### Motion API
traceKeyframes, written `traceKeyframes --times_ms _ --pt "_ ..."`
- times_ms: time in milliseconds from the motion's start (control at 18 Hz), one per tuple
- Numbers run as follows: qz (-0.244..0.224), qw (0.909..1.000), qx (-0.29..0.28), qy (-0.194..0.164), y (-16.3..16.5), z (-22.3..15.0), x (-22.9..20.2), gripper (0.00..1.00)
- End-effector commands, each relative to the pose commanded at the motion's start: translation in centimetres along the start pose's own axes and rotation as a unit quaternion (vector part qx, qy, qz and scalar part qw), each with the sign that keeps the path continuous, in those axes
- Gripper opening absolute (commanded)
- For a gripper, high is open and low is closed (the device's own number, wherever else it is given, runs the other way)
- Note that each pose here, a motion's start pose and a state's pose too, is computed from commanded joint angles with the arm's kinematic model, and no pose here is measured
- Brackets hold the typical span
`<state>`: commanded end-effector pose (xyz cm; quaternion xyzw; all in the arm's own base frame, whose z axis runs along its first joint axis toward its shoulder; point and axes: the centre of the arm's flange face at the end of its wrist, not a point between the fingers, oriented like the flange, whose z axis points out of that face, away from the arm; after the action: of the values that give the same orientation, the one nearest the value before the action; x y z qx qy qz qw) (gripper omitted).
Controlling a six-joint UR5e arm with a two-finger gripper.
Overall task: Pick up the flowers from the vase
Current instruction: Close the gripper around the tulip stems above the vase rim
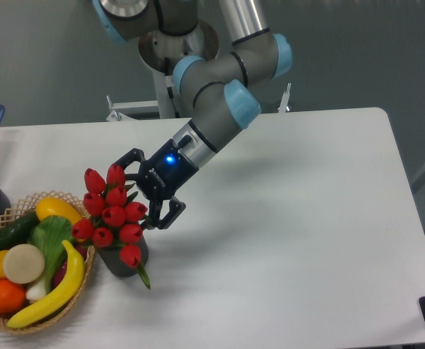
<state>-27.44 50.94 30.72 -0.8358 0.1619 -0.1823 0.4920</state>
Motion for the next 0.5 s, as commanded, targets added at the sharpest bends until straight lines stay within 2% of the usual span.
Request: traceKeyframes --times_ms 111,167,222,333,389,444,500 --pt "0.000 1.0000 -0.001 0.005 0.0 0.7 -0.6 0.99" --pt "-0.001 1.0000 -0.002 0.007 0.1 1.0 -0.9 0.93" --pt "-0.004 0.9999 -0.002 0.009 0.2 1.3 -0.8 0.83" --pt "-0.017 0.9998 -0.003 0.011 0.1 1.5 -0.7 0.43" --pt "-0.020 0.9997 -0.003 0.010 0.1 1.4 -0.7 0.26" --pt "-0.021 0.9997 -0.002 0.009 0.0 1.3 -0.7 0.13" --pt "-0.018 0.9998 -0.001 0.007 -0.2 1.1 -0.7 0.07"
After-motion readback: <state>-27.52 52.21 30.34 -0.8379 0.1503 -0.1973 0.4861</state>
